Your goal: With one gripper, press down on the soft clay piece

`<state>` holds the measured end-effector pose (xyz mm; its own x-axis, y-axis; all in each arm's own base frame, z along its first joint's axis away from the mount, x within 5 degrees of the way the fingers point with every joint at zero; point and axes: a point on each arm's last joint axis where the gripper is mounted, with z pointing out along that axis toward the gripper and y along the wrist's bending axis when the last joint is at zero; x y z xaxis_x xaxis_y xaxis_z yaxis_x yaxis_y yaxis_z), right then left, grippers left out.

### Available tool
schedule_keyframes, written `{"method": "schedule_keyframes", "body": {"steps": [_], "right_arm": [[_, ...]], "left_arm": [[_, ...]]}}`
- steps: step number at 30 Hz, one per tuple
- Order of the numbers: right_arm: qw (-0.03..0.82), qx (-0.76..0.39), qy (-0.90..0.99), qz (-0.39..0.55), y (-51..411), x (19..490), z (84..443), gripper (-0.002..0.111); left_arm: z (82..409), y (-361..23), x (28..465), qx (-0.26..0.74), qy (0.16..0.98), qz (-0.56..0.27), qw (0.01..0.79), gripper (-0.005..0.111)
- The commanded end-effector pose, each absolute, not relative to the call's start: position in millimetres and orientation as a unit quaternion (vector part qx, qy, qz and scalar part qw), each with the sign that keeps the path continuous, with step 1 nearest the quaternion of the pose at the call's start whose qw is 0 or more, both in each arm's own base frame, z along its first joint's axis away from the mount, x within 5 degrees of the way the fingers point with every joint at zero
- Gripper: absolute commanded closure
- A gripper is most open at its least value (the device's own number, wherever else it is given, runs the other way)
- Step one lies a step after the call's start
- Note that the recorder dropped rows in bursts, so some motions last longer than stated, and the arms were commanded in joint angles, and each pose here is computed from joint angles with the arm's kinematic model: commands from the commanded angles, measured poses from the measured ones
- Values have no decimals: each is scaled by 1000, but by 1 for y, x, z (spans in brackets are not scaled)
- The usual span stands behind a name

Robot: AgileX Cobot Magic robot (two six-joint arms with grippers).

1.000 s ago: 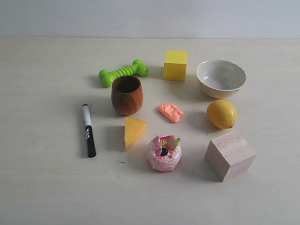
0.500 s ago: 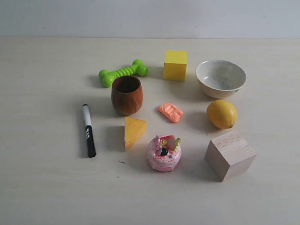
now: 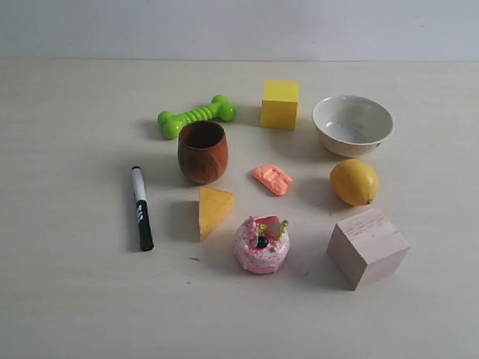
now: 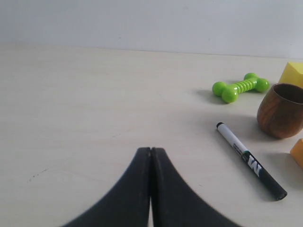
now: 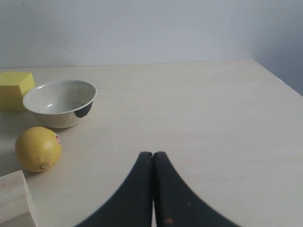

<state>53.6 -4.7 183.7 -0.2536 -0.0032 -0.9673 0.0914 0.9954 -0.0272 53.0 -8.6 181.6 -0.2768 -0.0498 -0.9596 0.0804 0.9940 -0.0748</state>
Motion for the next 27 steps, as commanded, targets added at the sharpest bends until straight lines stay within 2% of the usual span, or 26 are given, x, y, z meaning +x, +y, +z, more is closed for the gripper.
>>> {"method": "schedule_keyframes", "body": {"steps": [1,27], "right_arm": [[613,26,789,-43,-5,53,183,108],[613,29,789,-40,-5,53,183,108]], "left_arm": [[181,-8,53,9,795,-53,604,107],[181,-8,53,9,795,-53,604,107]]}}
